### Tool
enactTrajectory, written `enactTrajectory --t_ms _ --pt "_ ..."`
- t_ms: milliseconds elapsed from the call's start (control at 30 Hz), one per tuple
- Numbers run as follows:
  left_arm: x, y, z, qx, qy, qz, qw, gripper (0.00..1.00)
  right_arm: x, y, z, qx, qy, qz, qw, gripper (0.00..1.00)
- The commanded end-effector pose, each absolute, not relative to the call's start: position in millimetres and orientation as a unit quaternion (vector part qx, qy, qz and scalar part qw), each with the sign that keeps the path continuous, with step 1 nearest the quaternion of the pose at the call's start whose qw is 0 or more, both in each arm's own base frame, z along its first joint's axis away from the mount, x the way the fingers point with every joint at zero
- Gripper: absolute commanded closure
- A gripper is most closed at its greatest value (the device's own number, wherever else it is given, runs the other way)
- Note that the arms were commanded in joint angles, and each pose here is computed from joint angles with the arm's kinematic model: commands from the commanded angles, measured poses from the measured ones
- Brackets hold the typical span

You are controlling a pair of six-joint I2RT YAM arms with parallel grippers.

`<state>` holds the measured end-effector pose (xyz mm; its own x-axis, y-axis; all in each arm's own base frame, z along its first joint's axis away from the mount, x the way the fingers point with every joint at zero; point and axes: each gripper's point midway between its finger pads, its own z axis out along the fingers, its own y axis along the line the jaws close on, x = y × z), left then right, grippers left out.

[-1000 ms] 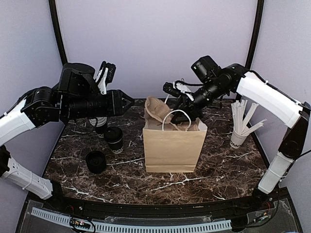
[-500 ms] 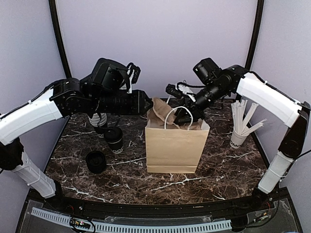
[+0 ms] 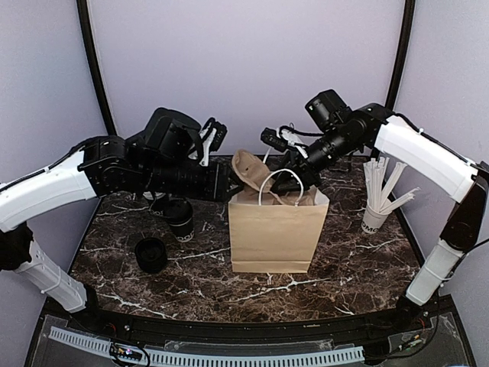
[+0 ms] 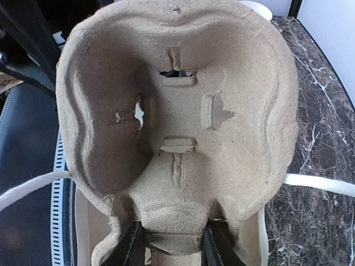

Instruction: Pack the takeout coffee

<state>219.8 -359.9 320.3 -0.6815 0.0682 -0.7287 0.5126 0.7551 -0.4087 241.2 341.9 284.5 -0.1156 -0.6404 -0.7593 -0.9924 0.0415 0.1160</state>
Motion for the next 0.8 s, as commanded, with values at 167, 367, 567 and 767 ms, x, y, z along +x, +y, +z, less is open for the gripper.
enactTrajectory --t_ms 167,367,567,767 --pt "227.0 -357.9 303.2 0.178 0.887 -0.246 0.349 0.65 238.9 341.8 304.6 -0.605 0.655 0.345 0.294 0.68" --pt "234.2 -352.4 290.3 0.167 0.903 -0.202 0.340 0.75 239.0 340.2 301.5 -0.604 0.658 0.343 0.291 0.68" --pt "237.8 -352.4 286.5 0.164 0.907 -0.190 0.339 0.83 237.3 338.3 300.8 -0.604 0.659 0.342 0.289 0.68" --pt "237.2 -355.6 285.4 0.164 0.908 -0.195 0.334 0.89 238.6 337.8 299.7 -0.604 0.661 0.341 0.288 0.68"
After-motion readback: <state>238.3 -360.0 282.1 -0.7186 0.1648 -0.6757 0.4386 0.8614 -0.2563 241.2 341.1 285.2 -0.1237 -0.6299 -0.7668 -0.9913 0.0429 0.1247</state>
